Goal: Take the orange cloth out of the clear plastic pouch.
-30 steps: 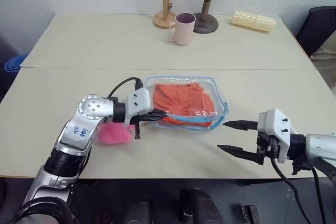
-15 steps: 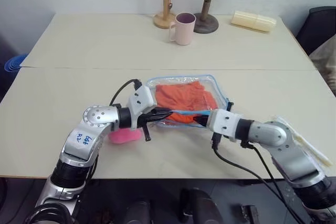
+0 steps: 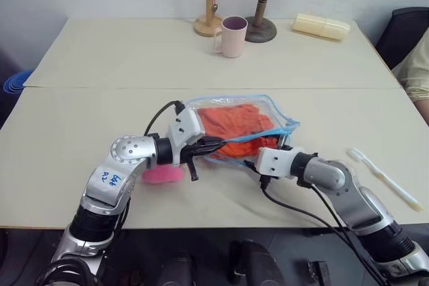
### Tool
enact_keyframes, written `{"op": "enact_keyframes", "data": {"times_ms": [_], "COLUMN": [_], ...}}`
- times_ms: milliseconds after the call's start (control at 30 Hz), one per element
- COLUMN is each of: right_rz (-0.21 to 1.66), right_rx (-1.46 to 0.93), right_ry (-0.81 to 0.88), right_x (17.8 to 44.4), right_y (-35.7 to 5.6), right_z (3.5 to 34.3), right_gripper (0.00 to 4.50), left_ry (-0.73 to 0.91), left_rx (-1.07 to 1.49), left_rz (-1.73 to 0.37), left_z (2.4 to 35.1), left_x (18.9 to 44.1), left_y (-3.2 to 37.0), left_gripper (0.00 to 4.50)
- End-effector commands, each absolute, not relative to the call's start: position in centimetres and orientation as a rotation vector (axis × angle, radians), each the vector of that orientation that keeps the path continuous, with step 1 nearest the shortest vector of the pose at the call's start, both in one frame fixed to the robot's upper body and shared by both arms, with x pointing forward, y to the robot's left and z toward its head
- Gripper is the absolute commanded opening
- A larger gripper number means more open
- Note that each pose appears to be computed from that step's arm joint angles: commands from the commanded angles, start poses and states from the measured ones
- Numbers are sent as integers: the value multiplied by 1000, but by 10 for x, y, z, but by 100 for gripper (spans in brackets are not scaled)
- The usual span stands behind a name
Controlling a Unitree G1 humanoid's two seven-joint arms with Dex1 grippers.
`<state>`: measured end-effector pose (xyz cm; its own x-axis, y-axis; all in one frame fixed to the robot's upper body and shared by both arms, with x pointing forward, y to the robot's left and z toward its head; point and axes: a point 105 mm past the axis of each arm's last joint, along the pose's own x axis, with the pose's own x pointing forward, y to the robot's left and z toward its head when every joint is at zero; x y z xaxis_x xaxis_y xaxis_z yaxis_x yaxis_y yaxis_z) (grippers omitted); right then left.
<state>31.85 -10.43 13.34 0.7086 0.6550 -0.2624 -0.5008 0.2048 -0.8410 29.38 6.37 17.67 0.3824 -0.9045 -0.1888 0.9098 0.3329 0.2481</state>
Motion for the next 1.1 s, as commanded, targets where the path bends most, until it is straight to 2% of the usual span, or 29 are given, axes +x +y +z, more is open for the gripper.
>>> {"op": "enact_keyframes", "data": {"times_ms": [33,233,333,533,700,867,933,1033,1100], "right_rz": [811,808,801,799,851,882,874,880,974], "right_rx": [-1193,-1252,-1230,-1233,-1262,-1375,-1390,-1355,-1383], "right_ry": [-200,-232,-243,-237,-253,-338,-376,-454,-464], "right_x": [320,334,345,354,345,331,327,311,290], "right_y": [-100,-85,-76,-77,-75,-75,-76,-83,-93], "right_z": [128,120,118,115,113,127,140,175,180], "right_gripper": [449,449,389,176,1,1,1,1,1], "left_ry": [-57,-61,-61,-60,-74,-48,-37,-18,-4], "left_rx": [338,319,311,280,141,68,134,326,392], "left_rz": [-1223,-1224,-1224,-1206,-1143,-1037,-1021,-1026,-1005], "left_z": [194,196,196,196,208,213,206,184,175], "left_x": [285,285,285,288,297,317,320,319,322], "left_y": [53,50,48,50,47,50,52,57,63], "left_gripper": [0,0,0,0,0,0,0,0,0]}}
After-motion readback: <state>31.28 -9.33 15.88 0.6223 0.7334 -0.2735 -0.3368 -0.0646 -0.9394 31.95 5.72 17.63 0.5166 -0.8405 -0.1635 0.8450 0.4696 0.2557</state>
